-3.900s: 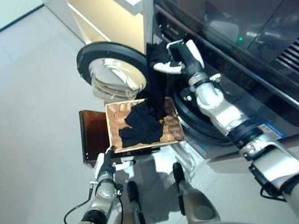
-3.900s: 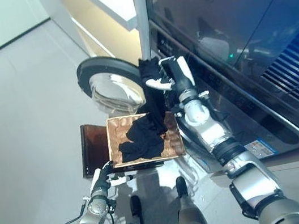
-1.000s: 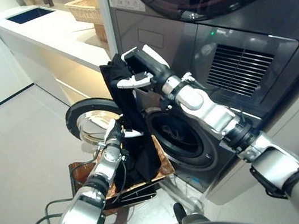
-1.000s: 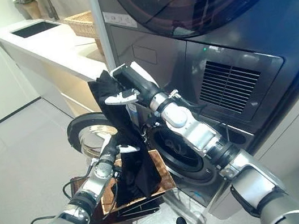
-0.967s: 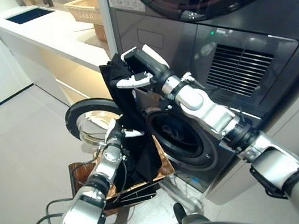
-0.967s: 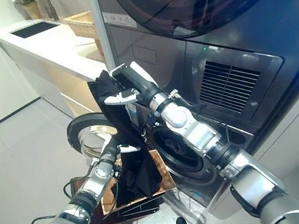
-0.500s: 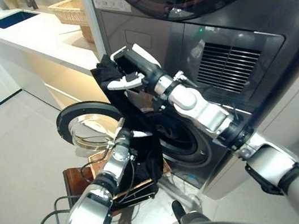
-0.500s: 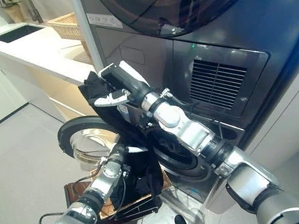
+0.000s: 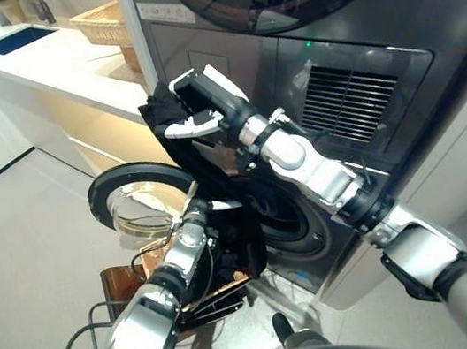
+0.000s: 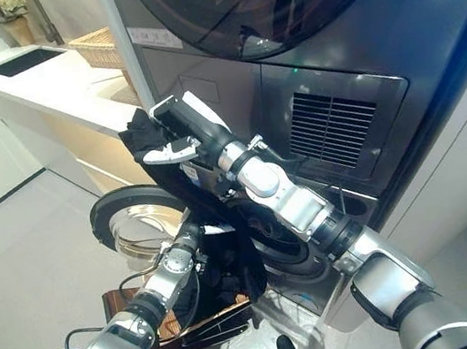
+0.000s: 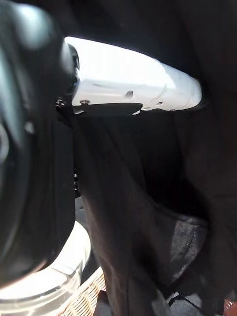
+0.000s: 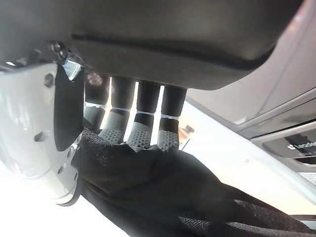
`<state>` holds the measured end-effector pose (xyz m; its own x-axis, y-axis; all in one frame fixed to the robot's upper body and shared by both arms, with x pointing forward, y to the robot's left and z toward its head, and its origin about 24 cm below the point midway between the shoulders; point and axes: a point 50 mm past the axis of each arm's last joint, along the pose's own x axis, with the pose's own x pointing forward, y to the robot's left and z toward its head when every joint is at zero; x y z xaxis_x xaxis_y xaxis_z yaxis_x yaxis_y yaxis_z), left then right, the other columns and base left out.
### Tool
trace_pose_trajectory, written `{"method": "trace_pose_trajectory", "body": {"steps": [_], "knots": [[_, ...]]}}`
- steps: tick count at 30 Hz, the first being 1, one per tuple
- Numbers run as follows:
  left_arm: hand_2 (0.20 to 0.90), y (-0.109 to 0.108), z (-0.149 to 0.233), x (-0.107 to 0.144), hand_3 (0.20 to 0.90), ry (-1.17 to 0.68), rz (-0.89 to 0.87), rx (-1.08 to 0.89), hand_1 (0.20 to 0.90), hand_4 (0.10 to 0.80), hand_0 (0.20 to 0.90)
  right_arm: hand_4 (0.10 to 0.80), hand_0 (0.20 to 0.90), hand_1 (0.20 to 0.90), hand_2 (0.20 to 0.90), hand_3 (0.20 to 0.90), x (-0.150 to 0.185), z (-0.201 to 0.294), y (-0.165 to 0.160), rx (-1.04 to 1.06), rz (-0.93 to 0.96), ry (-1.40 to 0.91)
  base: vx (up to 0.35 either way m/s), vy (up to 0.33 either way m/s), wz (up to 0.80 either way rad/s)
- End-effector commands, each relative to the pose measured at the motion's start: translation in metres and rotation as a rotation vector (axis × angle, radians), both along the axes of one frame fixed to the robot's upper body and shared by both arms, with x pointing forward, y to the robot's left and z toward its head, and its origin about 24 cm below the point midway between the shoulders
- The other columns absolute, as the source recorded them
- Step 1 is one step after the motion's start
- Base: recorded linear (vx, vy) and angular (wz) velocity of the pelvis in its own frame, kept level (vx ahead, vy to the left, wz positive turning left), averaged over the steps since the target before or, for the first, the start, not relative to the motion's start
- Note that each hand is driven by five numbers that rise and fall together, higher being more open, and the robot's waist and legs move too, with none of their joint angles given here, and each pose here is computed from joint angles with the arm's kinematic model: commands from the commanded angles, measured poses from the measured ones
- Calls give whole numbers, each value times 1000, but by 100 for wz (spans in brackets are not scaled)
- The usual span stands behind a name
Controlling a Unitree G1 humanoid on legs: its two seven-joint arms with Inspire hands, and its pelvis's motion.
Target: Pick up the clothes and place them into the washing machine
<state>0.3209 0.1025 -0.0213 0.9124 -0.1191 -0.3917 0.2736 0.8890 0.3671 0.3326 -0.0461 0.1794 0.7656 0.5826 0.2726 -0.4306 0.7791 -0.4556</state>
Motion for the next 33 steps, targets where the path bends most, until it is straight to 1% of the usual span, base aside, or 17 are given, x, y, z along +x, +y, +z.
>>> {"method": "trace_pose_trajectory", "body": {"steps": [1,8,15,19,20,21,23,26,27,29,30,31,32,33], "knots": [[200,-31,64,36,200,-261,-119,-29,200,300,200,300,200,200,200,200,-15,93,25,173,118,-329,0,0,0],[200,-29,63,36,200,-265,-113,-10,200,300,200,300,200,200,200,200,-13,91,17,185,92,-326,0,0,0],[200,-22,65,39,200,-271,-100,8,200,300,200,300,200,200,200,200,-11,88,8,188,63,-324,0,0,0],[200,-7,66,42,200,-272,-65,44,200,300,200,300,200,200,200,200,-14,85,0,206,70,-317,0,0,0],[200,-7,66,42,200,-272,-65,44,200,300,200,300,200,200,200,200,-15,85,0,206,70,-317,0,0,0],[200,1,66,44,200,-272,-46,64,200,300,200,300,200,200,200,200,-18,83,-4,214,82,-317,0,0,0],[200,4,67,45,200,-273,-40,73,200,300,200,300,200,200,200,200,-20,82,-8,219,81,-317,0,0,0],[200,15,72,49,200,-285,-18,88,200,300,200,300,200,200,200,200,-26,78,-14,256,116,-295,-2,-2,1],[200,23,75,51,200,-295,-6,99,200,300,200,300,200,200,200,200,-31,71,-20,275,138,-271,0,0,0],[200,25,76,51,200,-298,-2,103,200,300,200,300,200,200,200,200,-34,68,-25,279,145,-261,-2,-5,5],[200,33,82,54,200,-316,10,113,200,300,200,300,200,200,200,200,-40,60,-36,281,168,-228,0,0,0],[200,33,82,54,200,-316,9,113,200,300,200,300,200,200,200,200,-40,59,-36,281,168,-227,0,0,0],[200,38,85,55,200,-327,12,121,200,300,200,300,200,200,200,200,-43,53,-42,286,174,-201,0,0,0],[200,48,91,56,200,-344,20,141,200,300,200,300,200,200,200,200,-49,44,-61,282,152,-178,-3,-5,5]]}}
